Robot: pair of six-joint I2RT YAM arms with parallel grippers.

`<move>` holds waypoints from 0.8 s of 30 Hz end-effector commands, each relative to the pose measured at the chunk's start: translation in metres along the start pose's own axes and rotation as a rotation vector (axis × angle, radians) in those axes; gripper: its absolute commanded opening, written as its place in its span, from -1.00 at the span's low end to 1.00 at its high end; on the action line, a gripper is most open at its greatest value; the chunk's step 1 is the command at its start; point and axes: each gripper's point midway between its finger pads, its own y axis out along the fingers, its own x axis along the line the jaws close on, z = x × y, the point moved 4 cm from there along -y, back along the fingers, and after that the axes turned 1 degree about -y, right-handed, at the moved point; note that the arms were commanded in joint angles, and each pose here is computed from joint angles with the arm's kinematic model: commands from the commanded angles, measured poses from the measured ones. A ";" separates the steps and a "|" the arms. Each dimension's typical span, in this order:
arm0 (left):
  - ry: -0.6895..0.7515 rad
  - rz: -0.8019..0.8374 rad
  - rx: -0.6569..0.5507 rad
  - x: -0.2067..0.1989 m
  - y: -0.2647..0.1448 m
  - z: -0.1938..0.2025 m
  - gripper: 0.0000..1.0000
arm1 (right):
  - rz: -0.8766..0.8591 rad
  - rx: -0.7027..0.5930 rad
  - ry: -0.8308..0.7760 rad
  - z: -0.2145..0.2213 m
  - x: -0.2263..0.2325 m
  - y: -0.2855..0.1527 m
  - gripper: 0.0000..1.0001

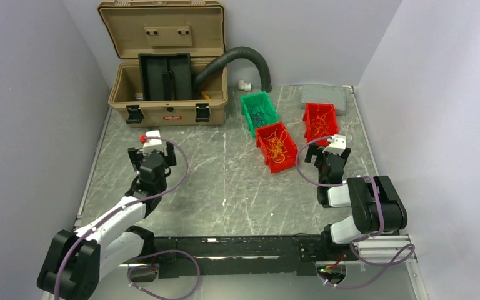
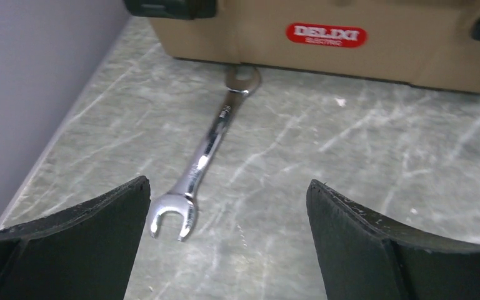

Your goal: Untangle the cables

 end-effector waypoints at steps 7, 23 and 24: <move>0.078 -0.015 -0.327 0.034 0.025 -0.003 0.89 | 0.019 -0.077 0.008 -0.019 -0.001 0.006 1.00; -0.001 -0.021 -0.184 0.048 0.057 0.015 0.99 | 0.014 -0.077 0.010 -0.019 -0.001 0.007 1.00; 0.001 -0.022 -0.188 0.049 0.058 0.014 0.99 | 0.016 -0.077 0.009 -0.019 -0.001 0.007 1.00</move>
